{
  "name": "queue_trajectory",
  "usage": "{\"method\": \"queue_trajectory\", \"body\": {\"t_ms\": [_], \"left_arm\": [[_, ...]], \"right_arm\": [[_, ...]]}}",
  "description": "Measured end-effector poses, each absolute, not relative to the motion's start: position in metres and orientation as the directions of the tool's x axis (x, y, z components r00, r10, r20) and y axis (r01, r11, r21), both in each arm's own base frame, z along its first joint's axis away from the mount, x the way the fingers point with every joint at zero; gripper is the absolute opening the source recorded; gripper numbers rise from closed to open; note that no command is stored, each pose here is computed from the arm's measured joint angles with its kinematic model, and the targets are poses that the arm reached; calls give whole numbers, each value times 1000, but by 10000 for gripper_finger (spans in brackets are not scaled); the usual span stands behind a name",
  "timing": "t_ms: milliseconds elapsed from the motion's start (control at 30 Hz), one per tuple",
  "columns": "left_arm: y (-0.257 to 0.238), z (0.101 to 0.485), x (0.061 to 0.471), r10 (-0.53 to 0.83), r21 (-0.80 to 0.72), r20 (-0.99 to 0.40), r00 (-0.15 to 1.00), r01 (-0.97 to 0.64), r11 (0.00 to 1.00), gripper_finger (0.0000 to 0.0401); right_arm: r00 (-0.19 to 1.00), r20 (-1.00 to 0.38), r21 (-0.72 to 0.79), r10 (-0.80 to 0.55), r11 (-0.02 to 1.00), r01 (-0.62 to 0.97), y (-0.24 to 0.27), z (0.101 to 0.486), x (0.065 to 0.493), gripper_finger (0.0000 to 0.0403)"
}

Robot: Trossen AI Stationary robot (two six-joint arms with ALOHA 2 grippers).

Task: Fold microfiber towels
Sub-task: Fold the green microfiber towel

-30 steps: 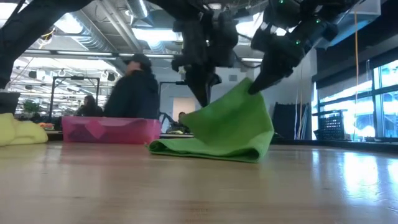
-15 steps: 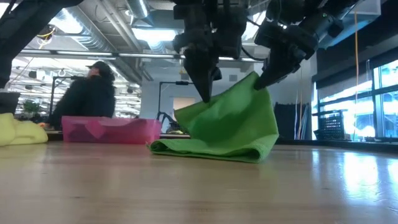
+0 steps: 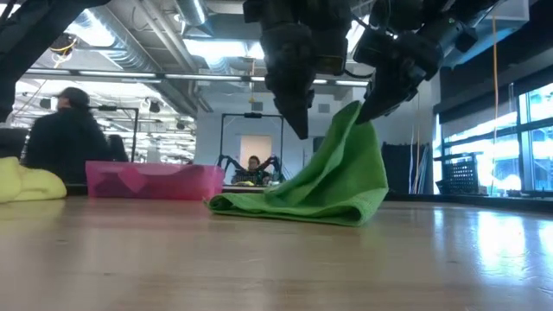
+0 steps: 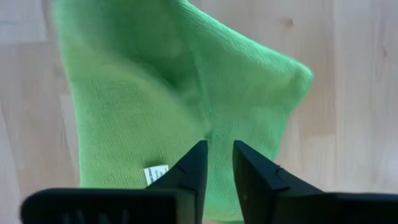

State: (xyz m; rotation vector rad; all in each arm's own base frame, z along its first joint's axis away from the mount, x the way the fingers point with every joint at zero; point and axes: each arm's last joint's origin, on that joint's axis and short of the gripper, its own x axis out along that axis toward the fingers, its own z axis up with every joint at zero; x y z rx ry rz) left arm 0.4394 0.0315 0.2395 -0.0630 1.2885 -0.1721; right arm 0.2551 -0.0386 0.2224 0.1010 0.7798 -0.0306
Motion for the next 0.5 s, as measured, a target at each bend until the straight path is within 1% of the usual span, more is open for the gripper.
{"method": "queue_trajectory", "body": {"t_ms": [267,433,500], "left_arm": [[36,241,445,-93,-145,-941,324,-141,979,114],[37,246,453,-82,-220,-903,422,-290,931,125],[36,252,455,-52,-227,-884,465,-330,916,126]], "right_arm": [[711,-703,91,16,994,66,-38,222,255,20],[711,-703,90,16,994,67,-38,222,255,11],[708,-706,91,17,994,67,-38,222,255,9]]}}
